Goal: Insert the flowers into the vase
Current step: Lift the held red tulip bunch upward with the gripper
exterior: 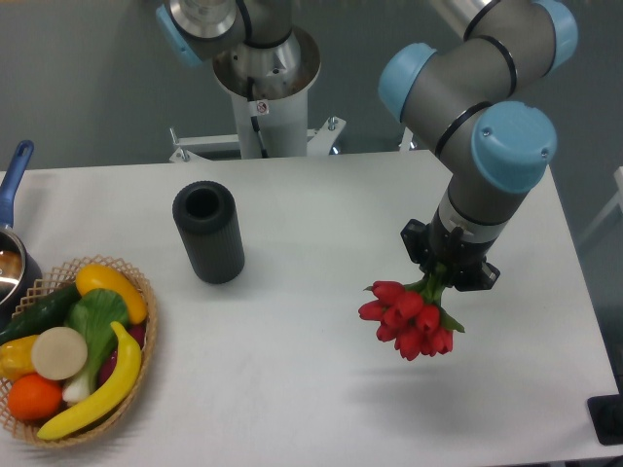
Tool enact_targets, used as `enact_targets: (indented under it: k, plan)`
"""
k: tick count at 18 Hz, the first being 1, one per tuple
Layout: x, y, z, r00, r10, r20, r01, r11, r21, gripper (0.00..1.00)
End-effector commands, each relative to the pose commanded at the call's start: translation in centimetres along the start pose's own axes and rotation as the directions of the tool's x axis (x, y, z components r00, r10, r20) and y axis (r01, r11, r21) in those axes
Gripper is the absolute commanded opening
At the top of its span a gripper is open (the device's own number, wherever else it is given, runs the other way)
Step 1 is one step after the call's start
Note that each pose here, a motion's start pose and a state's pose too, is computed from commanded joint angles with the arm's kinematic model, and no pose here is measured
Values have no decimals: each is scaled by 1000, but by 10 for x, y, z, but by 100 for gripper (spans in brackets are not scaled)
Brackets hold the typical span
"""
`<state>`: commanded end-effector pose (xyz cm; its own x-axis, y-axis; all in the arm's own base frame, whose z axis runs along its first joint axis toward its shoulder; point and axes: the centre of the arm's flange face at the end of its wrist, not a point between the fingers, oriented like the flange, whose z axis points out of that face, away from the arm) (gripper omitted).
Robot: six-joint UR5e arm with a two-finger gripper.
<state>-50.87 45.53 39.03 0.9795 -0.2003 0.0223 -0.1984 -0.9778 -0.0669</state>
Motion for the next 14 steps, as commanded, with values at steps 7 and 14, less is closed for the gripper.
enact_targets:
  k: [7, 14]
  plan:
    - [9, -14, -27, 1000, 9, 7, -10, 995, 101, 4]
    - [33, -49, -76, 997, -27, -69, 54, 902, 429, 9]
